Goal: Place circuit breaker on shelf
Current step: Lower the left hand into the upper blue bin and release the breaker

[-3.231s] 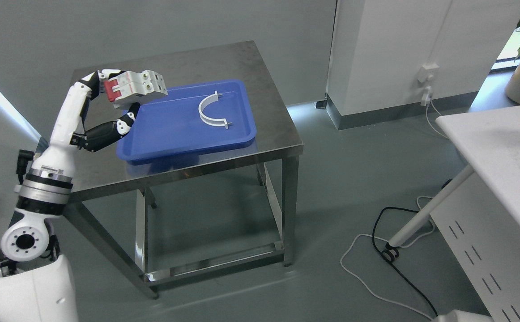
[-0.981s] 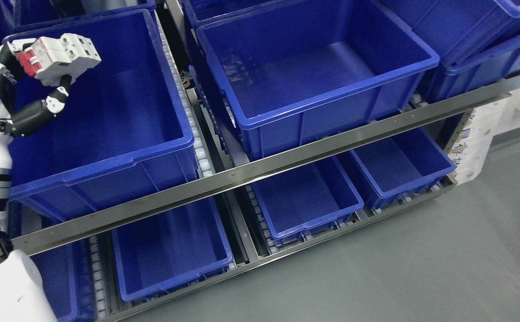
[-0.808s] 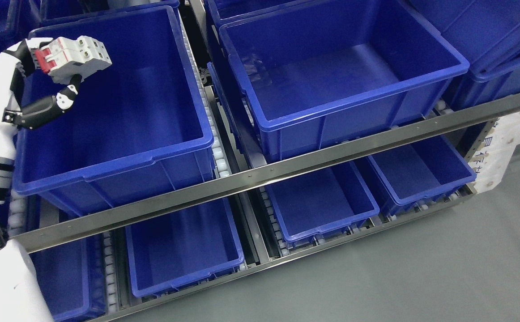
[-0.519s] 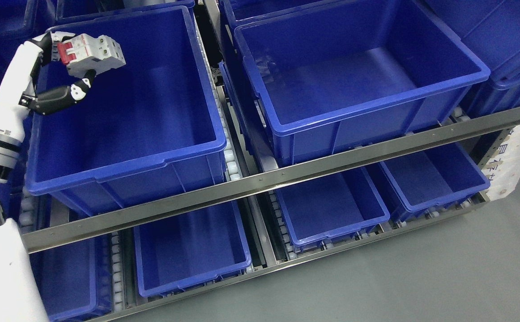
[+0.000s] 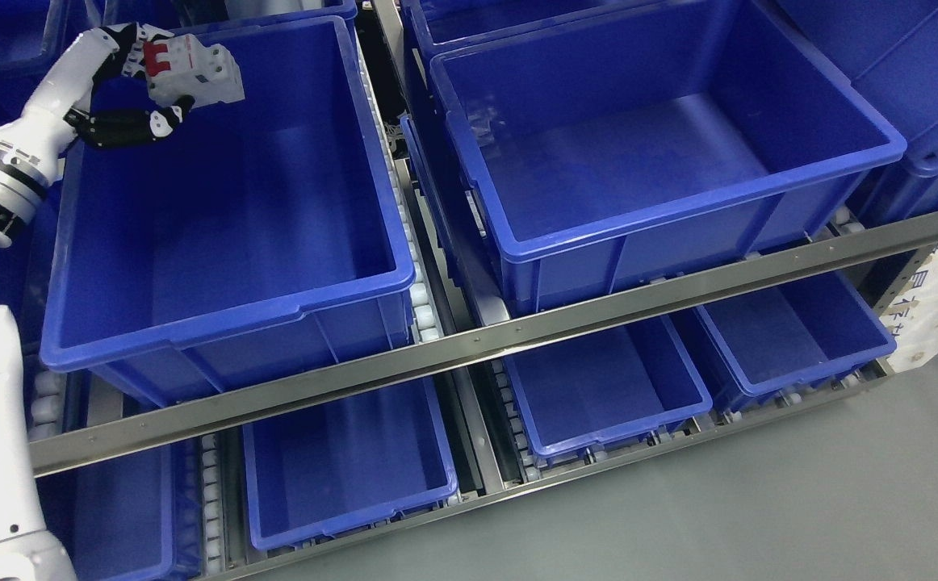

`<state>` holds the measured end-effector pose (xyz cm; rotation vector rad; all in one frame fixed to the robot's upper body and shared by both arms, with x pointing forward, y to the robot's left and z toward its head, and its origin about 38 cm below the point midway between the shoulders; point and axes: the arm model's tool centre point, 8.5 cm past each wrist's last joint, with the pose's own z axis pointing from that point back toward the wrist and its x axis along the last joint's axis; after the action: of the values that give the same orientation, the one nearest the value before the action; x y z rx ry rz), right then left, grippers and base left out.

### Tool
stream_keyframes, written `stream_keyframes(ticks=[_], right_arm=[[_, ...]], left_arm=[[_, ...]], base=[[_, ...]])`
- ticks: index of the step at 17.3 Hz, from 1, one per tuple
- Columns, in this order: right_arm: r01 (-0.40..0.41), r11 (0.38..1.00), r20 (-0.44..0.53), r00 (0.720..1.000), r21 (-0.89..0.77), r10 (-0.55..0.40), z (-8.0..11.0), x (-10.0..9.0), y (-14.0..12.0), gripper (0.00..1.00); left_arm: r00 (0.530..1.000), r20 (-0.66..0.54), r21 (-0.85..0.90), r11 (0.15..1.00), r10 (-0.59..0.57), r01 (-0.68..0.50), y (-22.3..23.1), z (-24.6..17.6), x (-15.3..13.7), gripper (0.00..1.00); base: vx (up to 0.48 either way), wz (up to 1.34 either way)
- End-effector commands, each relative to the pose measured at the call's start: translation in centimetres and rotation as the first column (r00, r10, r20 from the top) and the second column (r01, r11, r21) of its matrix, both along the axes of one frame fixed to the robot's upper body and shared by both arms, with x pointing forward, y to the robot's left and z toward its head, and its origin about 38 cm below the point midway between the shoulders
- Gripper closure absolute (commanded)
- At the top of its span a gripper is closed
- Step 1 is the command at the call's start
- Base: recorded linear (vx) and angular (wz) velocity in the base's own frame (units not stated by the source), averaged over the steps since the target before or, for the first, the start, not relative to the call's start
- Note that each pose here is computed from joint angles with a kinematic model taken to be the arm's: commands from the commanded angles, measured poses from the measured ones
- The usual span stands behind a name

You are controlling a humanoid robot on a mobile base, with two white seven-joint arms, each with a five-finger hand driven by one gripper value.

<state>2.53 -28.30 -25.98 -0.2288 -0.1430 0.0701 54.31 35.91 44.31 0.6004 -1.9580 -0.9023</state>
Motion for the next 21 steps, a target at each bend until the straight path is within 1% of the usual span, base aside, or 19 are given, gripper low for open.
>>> stream_keyframes(ticks=[1, 3, 5, 7, 10, 11, 12, 13, 16, 17, 18, 19, 21], right_arm=[[-0.015, 1.0, -0.067, 0.998, -0.021, 0.014, 0.0, -0.6, -1.0, 0.0], [-0.015, 1.0, -0.067, 0.998, -0.021, 0.014, 0.0, -0.6, -1.0, 0.0], [-0.015, 1.0, -0.067, 0.998, -0.021, 0.014, 0.0, -0.6, -1.0, 0.0], [-0.015, 1.0, -0.067, 0.998, -0.021, 0.014, 0.0, -0.6, -1.0, 0.0], [-0.015, 1.0, -0.067, 0.998, -0.021, 0.014, 0.0, -0.6, -1.0, 0.0], [-0.015, 1.0, -0.067, 0.998, -0.021, 0.014, 0.0, -0.6, -1.0, 0.0], [-0.015, 1.0, -0.067, 0.998, -0.021, 0.014, 0.0, -0.6, -1.0, 0.0], [-0.015, 1.0, -0.067, 0.998, -0.021, 0.014, 0.0, -0.6, -1.0, 0.0], [-0.015, 1.0, -0.067, 0.998, -0.021, 0.014, 0.0, -0.6, -1.0, 0.0], [-0.015, 1.0, -0.067, 0.998, -0.021, 0.014, 0.0, -0.6, -1.0, 0.0], [-0.015, 1.0, -0.067, 0.998, -0.021, 0.014, 0.0, -0.6, -1.0, 0.0], [-0.015, 1.0, -0.067, 0.998, -0.021, 0.014, 0.0, -0.6, -1.0, 0.0], [-0.015, 1.0, -0.067, 0.998, -0.021, 0.014, 0.0, -0.6, -1.0, 0.0]], left_arm=[[0.932, -0.356, 0.131, 0.991, 0.067, -0.021, 0.5, -8.5, 4.8, 0.91], [0.918, -0.392, 0.139, 0.99, 0.063, -0.008, -1.0, -8.7, 5.8, 0.91], [0.898, -0.431, 0.152, 0.988, 0.085, -0.021, -1.0, -9.5, 6.4, 0.89], [0.889, -0.443, 0.167, 0.985, 0.115, -0.044, -0.8, -10.5, 6.7, 0.86], [0.885, -0.446, 0.177, 0.982, 0.135, -0.06, -0.1, -10.8, 6.5, 0.78], [0.883, -0.447, 0.178, 0.981, 0.146, -0.072, 0.5, -10.8, 6.4, 0.72], [0.882, -0.442, 0.181, 0.979, 0.164, -0.091, 1.4, -10.7, 6.2, 0.59], [0.881, -0.439, 0.184, 0.978, 0.175, -0.103, 2.0, -10.4, 6.1, 0.51], [0.879, -0.43, 0.192, 0.972, 0.205, -0.133, 3.8, -9.9, 5.6, 0.43], [0.878, -0.427, 0.196, 0.97, 0.218, -0.146, 4.6, -9.7, 5.3, 0.38], [0.878, -0.422, 0.196, 0.968, 0.226, -0.155, 5.2, -9.5, 5.1, 0.31], [0.881, -0.412, 0.196, 0.967, 0.234, -0.165, 5.7, -9.2, 4.9, 0.2], [0.908, -0.35, 0.184, 0.967, 0.23, -0.175, 6.0, -7.1, 4.5, 0.1]], base=[[0.07, 0.0], [0.07, -0.01], [0.068, -0.05], [0.066, -0.08], [0.059, -0.08], [0.061, -0.1], [0.057, -0.07], [0.057, -0.07], [0.079, -0.12], [0.072, -0.12], [0.072, -0.12], [0.08, -0.09], [0.079, -0.1]])
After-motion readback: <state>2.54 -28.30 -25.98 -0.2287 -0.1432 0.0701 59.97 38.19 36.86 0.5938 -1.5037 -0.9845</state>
